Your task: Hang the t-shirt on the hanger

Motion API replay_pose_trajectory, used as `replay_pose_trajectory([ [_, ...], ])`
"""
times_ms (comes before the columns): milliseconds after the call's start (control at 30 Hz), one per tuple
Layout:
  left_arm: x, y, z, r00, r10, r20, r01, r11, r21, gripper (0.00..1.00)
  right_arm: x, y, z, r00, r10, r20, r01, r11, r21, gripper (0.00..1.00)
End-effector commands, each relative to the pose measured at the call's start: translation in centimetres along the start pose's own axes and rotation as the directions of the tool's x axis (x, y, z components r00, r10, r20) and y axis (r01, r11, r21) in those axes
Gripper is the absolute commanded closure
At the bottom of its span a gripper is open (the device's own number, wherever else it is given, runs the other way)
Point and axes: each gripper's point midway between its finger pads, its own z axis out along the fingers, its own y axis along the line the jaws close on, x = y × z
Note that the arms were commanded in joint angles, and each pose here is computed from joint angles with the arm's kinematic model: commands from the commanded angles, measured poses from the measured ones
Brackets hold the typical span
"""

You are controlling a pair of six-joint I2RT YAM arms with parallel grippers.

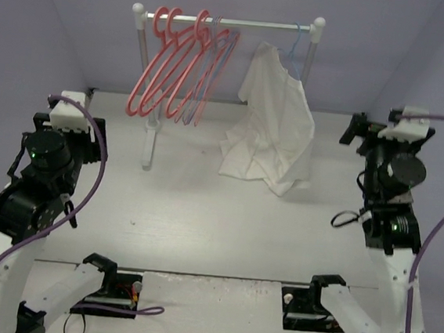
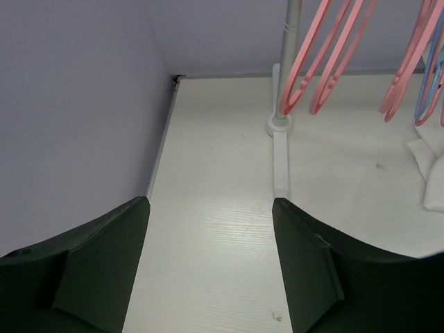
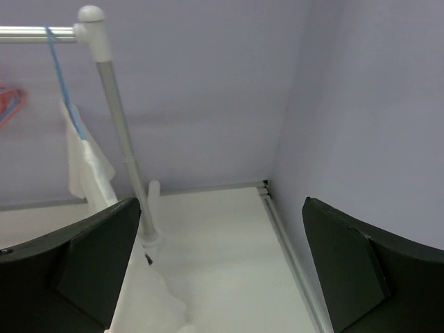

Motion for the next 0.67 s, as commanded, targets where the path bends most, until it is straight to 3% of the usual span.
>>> replay_pose_trajectory([
  [0,-1.5,0.8,-0.9,0.998,-0.013,0.059,0.014,1.000,-0.018,0.33,1.8,-3.3,-3.3,0.999,0.044,0.023,-0.047,0.986,0.162,0.00],
  [167,0.9,-0.7,0.9,1.000,-0.012,-0.003,0.012,1.000,0.005,0.33,4.1,-5.2,-5.0,0.986,0.169,-0.002,-0.161,0.942,0.293,0.00],
  [633,-0.2,-1.0,2.0,1.000,-0.010,-0.003,0.010,1.000,-0.004,0.32,4.4,-3.9,-3.7,0.983,0.180,-0.046,-0.162,0.953,0.256,0.00],
])
